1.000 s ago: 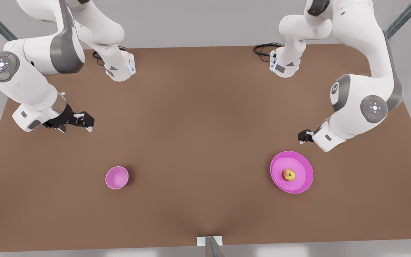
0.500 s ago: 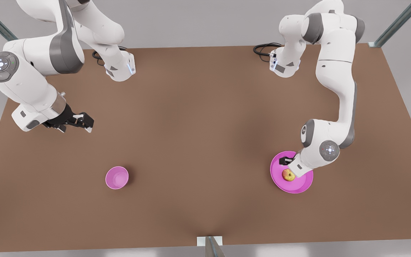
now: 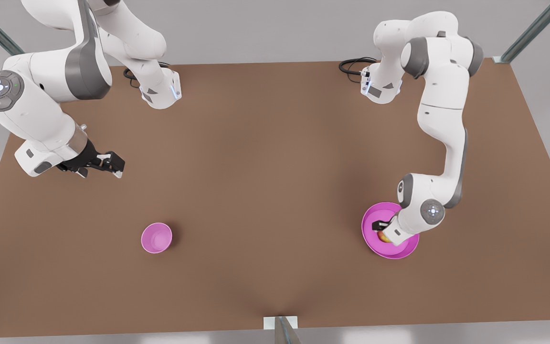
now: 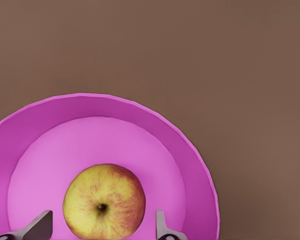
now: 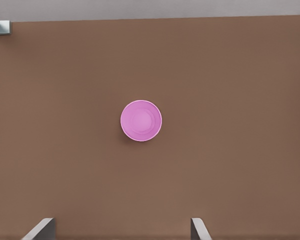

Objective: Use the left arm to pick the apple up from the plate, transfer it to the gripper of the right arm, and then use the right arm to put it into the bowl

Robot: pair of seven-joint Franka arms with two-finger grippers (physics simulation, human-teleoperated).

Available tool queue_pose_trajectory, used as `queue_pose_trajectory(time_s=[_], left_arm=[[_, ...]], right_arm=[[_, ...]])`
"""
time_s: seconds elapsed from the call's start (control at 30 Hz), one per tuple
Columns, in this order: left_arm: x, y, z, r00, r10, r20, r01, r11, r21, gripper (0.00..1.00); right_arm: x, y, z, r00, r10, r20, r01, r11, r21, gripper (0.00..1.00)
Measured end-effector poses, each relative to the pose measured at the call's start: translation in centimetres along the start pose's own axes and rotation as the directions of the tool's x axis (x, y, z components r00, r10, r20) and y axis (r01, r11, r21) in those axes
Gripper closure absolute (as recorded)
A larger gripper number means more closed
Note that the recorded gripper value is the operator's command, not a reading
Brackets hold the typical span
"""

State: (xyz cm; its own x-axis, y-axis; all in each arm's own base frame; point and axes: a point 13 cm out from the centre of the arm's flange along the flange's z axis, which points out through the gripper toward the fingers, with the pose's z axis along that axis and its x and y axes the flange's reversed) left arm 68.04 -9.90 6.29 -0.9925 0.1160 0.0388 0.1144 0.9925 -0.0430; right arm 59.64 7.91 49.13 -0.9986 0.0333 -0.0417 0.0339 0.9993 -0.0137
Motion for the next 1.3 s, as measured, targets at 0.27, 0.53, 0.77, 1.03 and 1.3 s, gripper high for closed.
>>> queue_pose_trajectory(time_s=[0.27, 0.53, 0.77, 1.03, 1.3], left_arm=[[-0.5, 0.6, 1.1, 1.0, -0.003, 0.025, 0.003, 1.0, 0.0, 0.0], [-0.7, 0.5, 1.5, 0.999, 0.009, 0.033, -0.009, 1.0, 0.0, 0.17], [-0.6, 0.6, 2.4, 0.999, 0.018, 0.029, -0.018, 1.0, 0.0, 0.17], [-1.8, 0.2, 0.9, 0.997, 0.032, 0.064, -0.031, 0.999, -0.004, 0.26], [-3.1, -15.7, -15.3, 0.967, 0.158, 0.198, -0.191, 0.968, 0.162, 0.22]], right_arm=[[0.0, 0.0, 0.0, 1.0, 0.0, 0.0, 0.0, 1.0, 0.0, 0.0], [0.0, 0.0, 0.0, 1.0, 0.0, 0.0, 0.0, 1.0, 0.0, 0.0], [0.0, 0.0, 0.0, 1.0, 0.0, 0.0, 0.0, 1.0, 0.0, 0.0], [0.0, 0.0, 0.1, 1.0, -0.001, -0.001, 0.001, 1.0, 0.0, 0.0], [0.3, 2.0, 0.4, 1.0, -0.014, -0.016, 0.013, 0.999, -0.041, 0.0]])
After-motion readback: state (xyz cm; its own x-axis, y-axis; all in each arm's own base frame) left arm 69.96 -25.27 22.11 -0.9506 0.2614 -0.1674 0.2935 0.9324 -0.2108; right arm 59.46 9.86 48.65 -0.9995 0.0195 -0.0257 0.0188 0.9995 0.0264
